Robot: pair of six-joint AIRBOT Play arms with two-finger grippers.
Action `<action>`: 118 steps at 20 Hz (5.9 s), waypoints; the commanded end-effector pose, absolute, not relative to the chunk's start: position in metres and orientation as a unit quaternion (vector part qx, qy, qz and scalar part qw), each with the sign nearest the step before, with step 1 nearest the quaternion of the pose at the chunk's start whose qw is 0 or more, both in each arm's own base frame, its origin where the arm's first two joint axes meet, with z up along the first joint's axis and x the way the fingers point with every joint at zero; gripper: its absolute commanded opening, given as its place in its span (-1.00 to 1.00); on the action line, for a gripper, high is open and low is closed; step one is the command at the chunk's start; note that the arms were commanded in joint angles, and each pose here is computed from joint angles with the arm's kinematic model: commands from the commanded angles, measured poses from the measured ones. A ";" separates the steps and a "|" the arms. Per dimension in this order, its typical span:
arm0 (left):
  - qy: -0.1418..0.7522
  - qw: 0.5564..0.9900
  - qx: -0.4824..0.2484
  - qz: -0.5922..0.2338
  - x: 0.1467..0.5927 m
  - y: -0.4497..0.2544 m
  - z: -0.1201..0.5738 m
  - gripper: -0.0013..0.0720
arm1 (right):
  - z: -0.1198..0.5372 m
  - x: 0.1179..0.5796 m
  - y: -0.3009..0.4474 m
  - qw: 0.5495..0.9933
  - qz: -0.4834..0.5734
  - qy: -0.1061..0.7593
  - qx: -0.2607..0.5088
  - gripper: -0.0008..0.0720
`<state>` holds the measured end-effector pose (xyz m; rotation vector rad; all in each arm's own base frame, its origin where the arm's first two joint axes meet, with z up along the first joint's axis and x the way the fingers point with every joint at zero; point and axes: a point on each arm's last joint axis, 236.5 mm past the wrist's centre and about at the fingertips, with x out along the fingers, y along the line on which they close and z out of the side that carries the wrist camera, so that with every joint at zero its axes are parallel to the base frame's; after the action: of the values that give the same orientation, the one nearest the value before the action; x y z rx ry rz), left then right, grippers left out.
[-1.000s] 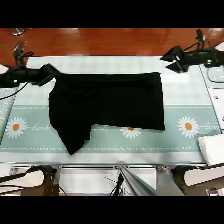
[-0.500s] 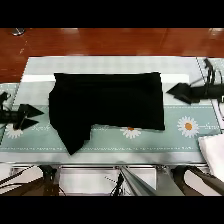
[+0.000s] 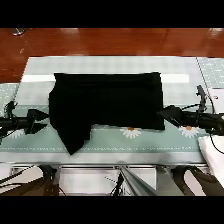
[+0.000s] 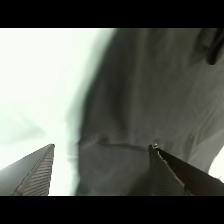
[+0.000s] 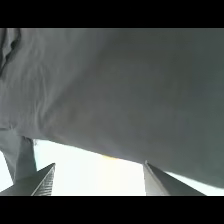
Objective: Fold the shirts.
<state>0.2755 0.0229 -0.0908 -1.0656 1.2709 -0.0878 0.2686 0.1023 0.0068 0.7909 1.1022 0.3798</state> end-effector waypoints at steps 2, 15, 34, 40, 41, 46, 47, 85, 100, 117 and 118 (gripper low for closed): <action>0.561 0.687 -0.461 -0.036 0.291 0.016 -0.107 0.95 | 0.007 0.263 0.107 0.753 0.178 0.510 0.376 0.74; 0.602 0.667 -0.414 -0.144 0.277 -0.014 -0.091 -0.91 | -0.041 0.253 -0.041 0.769 -0.096 0.506 0.378 0.73; 0.588 0.679 -0.414 -0.147 0.292 -0.008 -0.078 -0.91 | -0.106 0.275 0.081 0.646 0.062 0.657 0.383 0.69; 0.531 0.698 -0.450 -0.168 0.324 -0.019 -0.041 -0.91 | -0.056 0.333 0.098 0.706 0.140 0.627 0.297 -0.90; 0.507 0.716 -0.447 -0.176 0.338 -0.020 -0.018 -0.91 | -0.027 0.351 0.095 0.723 0.157 0.612 0.281 -0.90; 0.172 0.881 -0.361 -0.253 0.414 -0.014 0.272 -0.91 | 0.247 0.451 0.068 0.893 0.179 0.374 0.175 -0.90; 0.110 0.910 -0.316 -0.245 0.402 -0.012 0.333 -0.91 | 0.300 0.445 0.065 0.917 0.180 0.324 0.150 -0.90; 0.448 0.863 -0.231 -0.041 0.511 -0.009 0.049 -0.91 | 0.067 0.528 0.032 0.863 0.085 0.444 0.226 -0.90; 0.649 0.734 -0.163 -0.118 0.415 -0.020 0.008 -0.91 | 0.005 0.499 0.006 0.758 0.133 0.598 0.226 -0.90; 0.778 0.606 -0.135 -0.099 0.293 -0.027 -0.067 0.97 | -0.018 0.436 0.028 0.692 0.144 0.667 0.233 0.72; 0.778 0.609 -0.129 -0.085 0.284 -0.018 -0.066 0.96 | 0.006 0.440 0.042 0.709 0.173 0.636 0.250 0.72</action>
<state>0.3096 -0.0373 -0.0706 -0.3639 1.7461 -0.2327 0.4365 0.0231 -0.0318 0.5055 1.5104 0.2976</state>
